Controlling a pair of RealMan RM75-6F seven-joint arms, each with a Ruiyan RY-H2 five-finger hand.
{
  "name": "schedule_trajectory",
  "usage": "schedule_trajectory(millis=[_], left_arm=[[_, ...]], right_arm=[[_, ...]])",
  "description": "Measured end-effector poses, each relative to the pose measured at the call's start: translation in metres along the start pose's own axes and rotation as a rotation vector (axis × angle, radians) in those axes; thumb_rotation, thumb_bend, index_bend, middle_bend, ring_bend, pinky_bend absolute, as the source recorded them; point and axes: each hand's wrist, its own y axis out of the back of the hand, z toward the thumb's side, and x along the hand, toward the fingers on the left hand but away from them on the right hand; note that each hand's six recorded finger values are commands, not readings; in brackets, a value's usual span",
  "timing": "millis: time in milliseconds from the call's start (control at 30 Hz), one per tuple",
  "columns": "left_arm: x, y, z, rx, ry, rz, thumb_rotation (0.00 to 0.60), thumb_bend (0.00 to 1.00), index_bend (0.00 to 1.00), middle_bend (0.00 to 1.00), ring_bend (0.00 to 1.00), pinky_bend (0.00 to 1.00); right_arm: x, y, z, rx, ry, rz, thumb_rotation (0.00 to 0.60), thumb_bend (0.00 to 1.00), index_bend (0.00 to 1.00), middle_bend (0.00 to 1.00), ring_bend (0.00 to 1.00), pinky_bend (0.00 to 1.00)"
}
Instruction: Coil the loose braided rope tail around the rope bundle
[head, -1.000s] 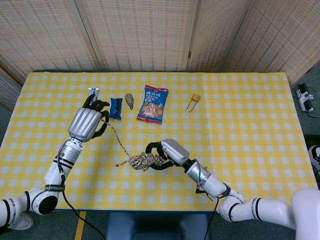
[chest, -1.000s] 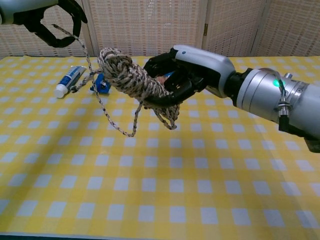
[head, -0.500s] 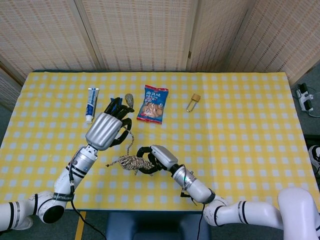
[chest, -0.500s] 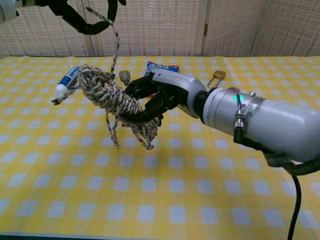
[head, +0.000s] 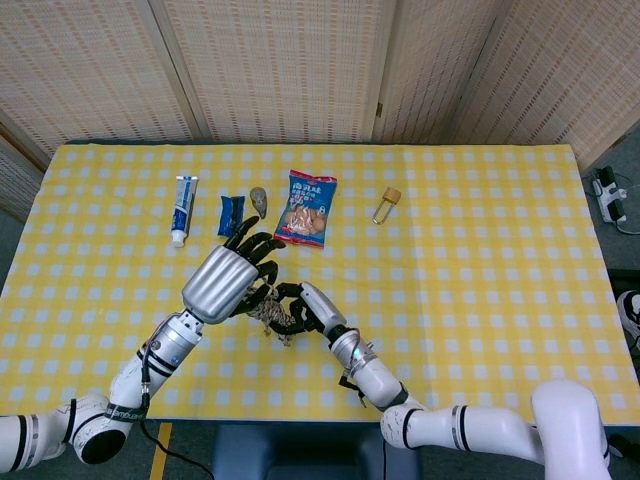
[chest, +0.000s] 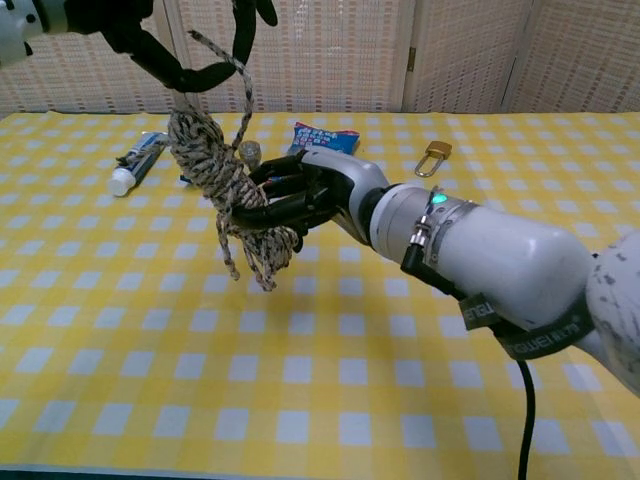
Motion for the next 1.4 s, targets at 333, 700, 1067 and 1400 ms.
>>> schedule_trajectory(millis=[333, 700, 1067, 1400], left_arm=[[-0.018, -0.01, 0.002, -0.03, -0.008, -0.007, 0.6, 0.56, 0.6, 0.23, 0.19, 0.0], [-0.048, -0.015, -0.036, -0.132, 0.093, 0.006, 0.6, 0.56, 0.6, 0.22, 0.18, 0.0], [-0.065, -0.027, -0.084, -0.203, 0.223, -0.039, 0.6, 0.56, 0.6, 0.22, 0.18, 0.0], [-0.07, -0.042, -0.124, -0.228, 0.351, -0.066, 0.6, 0.56, 0.6, 0.22, 0.18, 0.0]], right_arm=[[-0.01, 0.011, 0.004, -0.228, 0.005, -0.133, 0.6, 0.56, 0.93, 0.75, 0.85, 0.7], [-0.006, 0.056, 0.016, -0.426, 0.135, -0.255, 0.6, 0.56, 0.93, 0.75, 0.85, 0.7], [0.006, 0.086, 0.034, -0.483, 0.299, -0.258, 0.6, 0.56, 0.93, 0.75, 0.84, 0.7], [0.021, 0.106, 0.037, -0.418, 0.36, -0.221, 0.6, 0.56, 0.93, 0.76, 0.84, 0.71]])
